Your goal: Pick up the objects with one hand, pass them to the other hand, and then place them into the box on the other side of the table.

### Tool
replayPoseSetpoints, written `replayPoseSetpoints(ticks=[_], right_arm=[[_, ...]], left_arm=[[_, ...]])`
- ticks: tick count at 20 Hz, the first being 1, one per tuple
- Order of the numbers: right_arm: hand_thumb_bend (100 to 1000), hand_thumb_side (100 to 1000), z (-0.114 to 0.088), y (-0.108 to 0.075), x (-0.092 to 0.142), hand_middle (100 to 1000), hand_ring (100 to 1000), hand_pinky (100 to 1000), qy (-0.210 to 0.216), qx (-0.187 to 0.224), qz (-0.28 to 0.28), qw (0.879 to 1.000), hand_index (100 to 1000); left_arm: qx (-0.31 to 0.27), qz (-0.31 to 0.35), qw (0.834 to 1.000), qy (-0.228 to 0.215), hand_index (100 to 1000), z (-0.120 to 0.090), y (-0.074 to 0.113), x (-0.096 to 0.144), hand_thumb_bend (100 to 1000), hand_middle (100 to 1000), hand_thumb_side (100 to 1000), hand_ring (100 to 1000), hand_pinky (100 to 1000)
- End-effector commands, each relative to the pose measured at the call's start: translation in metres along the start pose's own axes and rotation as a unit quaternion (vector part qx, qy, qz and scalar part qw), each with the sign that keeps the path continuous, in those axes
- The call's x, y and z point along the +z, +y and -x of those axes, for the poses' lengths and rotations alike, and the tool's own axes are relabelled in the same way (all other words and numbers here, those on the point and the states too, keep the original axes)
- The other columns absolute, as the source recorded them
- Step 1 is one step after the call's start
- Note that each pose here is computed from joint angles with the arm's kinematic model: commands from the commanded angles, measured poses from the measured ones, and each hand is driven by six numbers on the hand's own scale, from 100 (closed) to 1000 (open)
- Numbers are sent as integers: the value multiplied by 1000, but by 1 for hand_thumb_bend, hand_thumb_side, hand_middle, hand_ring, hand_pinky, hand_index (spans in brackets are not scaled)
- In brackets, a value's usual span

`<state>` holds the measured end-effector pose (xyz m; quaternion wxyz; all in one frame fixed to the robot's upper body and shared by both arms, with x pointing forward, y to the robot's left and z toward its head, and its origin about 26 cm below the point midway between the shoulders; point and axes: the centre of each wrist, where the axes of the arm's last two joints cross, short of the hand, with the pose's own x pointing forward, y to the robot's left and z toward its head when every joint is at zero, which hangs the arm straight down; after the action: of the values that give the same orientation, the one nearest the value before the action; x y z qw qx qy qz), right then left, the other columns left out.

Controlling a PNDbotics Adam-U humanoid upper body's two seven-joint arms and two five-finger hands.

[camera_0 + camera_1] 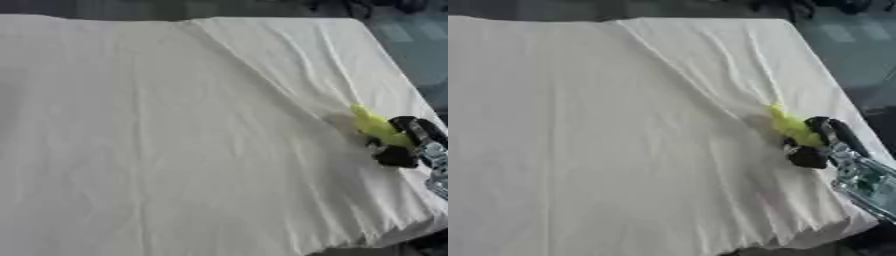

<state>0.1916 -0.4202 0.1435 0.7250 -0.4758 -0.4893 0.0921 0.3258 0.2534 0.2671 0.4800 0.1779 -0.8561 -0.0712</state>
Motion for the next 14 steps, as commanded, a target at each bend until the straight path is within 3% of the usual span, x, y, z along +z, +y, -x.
replayPoseSetpoints(ticks=[1,14], right_arm=[[100,100,-10,-13,-5,511,571,638,105,126,199,966,605],[100,100,-15,-21,-8,508,575,654,89,144,216,962,608]], left_arm=[[-7,-9,1000,-13,817,-6,9,-3,119,714,802,778,894],[-6,-7,1000,-10,818,-4,10,-2,110,718,788,780,897]])
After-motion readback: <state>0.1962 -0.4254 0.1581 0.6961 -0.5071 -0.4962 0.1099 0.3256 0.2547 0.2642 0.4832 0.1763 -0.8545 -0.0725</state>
